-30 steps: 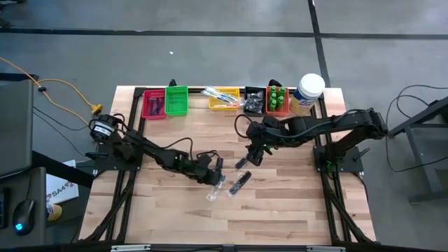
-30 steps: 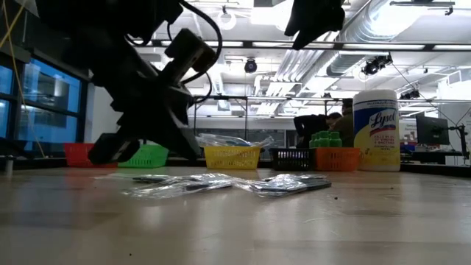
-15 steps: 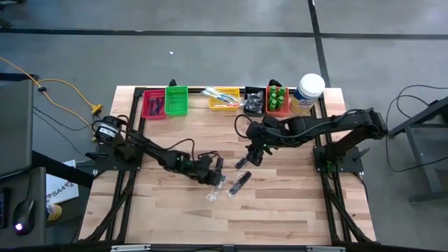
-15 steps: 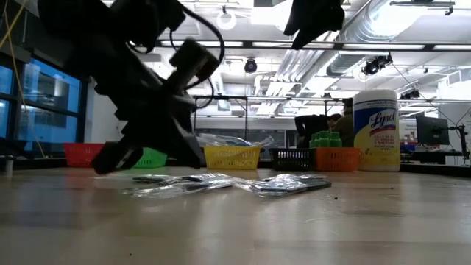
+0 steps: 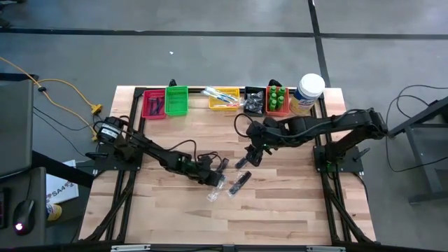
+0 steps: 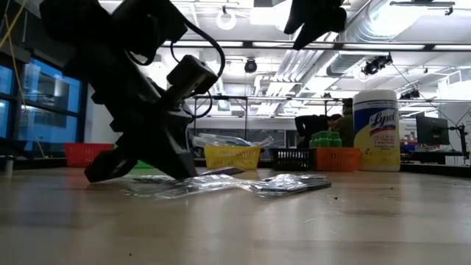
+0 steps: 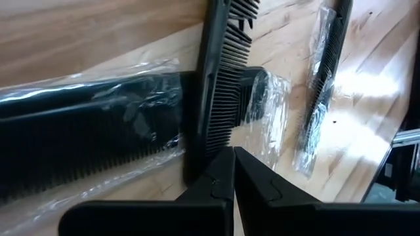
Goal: Pick & Place Travel size toiletries
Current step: Put the black comb into the green bin
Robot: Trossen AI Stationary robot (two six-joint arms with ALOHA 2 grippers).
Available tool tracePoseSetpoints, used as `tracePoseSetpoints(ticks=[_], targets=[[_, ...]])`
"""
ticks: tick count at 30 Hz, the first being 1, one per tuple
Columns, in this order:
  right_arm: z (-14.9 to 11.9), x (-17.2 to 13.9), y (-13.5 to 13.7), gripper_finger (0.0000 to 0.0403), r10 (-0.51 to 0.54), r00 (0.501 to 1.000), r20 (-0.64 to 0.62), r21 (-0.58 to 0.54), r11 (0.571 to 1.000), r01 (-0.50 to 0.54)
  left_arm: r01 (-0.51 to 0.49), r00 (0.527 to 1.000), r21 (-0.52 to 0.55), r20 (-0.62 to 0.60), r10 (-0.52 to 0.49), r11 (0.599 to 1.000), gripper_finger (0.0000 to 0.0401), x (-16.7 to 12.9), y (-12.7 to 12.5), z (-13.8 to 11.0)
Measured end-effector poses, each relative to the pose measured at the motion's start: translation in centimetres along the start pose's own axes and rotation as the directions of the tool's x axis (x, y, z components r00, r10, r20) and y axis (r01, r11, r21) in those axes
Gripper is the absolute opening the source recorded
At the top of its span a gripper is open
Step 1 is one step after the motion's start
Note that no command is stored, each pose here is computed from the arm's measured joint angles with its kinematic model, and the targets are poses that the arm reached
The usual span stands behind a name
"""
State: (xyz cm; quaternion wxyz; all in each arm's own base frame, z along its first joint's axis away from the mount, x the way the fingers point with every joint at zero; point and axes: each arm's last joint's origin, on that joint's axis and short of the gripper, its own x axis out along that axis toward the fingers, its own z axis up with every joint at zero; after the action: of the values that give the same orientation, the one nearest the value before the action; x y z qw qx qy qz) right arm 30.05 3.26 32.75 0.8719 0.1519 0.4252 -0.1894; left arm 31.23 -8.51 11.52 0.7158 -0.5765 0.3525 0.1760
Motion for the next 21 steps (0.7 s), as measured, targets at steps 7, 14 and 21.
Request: tracePoseSetpoints(ticks=[7,14,21], targets=[[-2.2,4.0,1.2,0.0238,0.182,0.982,0.053,0.292,0.938,-0.190,-0.033,0.999,0.005,-0.005,0.033,0.999,0.0000,0.5,0.6,-0.1],[-5.6,8.4,-0.3,0.0238,0.243,0.967,0.076,0.528,0.813,-0.246,-0.042,0.999,0.013,0.003,0.042,0.999,0.0000,0.5,0.7,-0.1],[-6.2,9.5,-1.7,0.0238,0.283,0.959,0.016,0.539,0.805,-0.247,0.067,0.998,0.038,0.018,-0.068,0.997,0.0000,-0.4,-0.6,0.1]])
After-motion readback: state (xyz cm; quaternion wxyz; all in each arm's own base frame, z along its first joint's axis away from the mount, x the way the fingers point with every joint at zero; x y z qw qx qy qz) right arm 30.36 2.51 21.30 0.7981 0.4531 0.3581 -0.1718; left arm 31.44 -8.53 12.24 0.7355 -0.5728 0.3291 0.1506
